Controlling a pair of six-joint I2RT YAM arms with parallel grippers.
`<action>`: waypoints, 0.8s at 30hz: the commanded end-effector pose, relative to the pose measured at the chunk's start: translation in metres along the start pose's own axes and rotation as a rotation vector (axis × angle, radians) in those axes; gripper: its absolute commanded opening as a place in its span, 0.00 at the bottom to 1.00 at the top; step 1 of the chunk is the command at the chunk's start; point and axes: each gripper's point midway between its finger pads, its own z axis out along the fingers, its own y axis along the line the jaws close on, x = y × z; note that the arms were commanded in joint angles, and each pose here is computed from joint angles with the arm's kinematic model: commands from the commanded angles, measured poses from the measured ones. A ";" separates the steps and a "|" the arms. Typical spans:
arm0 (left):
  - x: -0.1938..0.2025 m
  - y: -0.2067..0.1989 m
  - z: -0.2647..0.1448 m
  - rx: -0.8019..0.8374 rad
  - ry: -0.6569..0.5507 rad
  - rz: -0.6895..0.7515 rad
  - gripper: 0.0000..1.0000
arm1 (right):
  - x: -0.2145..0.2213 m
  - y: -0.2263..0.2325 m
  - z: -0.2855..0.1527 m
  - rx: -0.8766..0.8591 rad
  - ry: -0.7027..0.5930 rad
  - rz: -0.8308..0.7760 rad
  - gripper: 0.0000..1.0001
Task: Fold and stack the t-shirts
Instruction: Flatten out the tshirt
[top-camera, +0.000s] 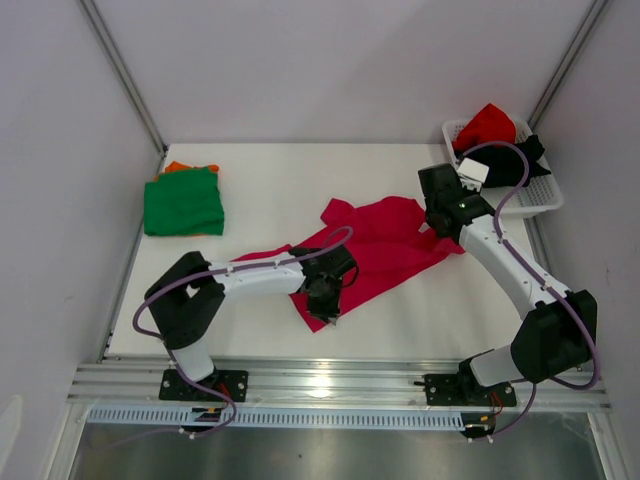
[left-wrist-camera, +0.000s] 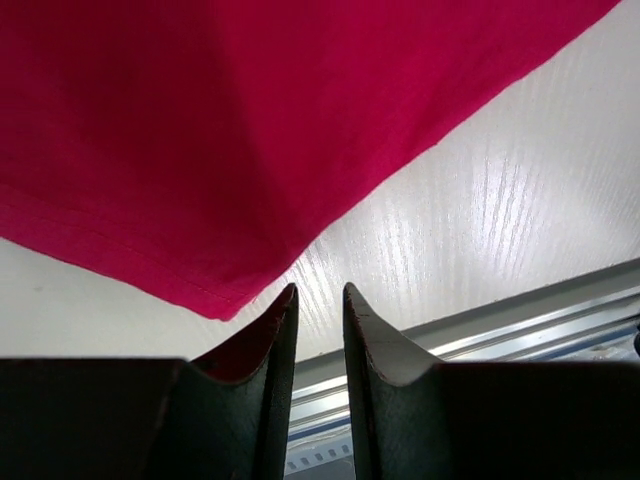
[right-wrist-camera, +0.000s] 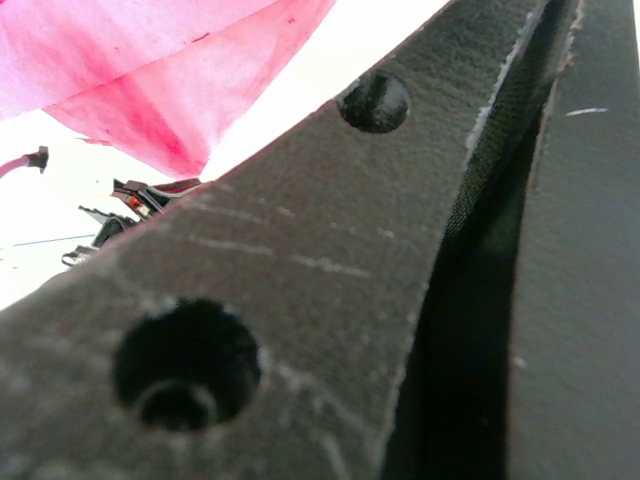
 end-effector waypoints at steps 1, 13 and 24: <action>-0.021 0.001 -0.026 -0.054 -0.102 0.020 0.27 | -0.008 -0.001 -0.005 -0.010 -0.022 0.028 0.00; -0.039 0.033 -0.012 -0.279 -0.156 -0.007 0.28 | -0.002 0.002 -0.003 -0.006 -0.016 0.014 0.00; -0.021 0.034 0.034 -0.254 -0.053 -0.024 0.28 | -0.003 -0.009 -0.009 0.001 -0.030 0.026 0.00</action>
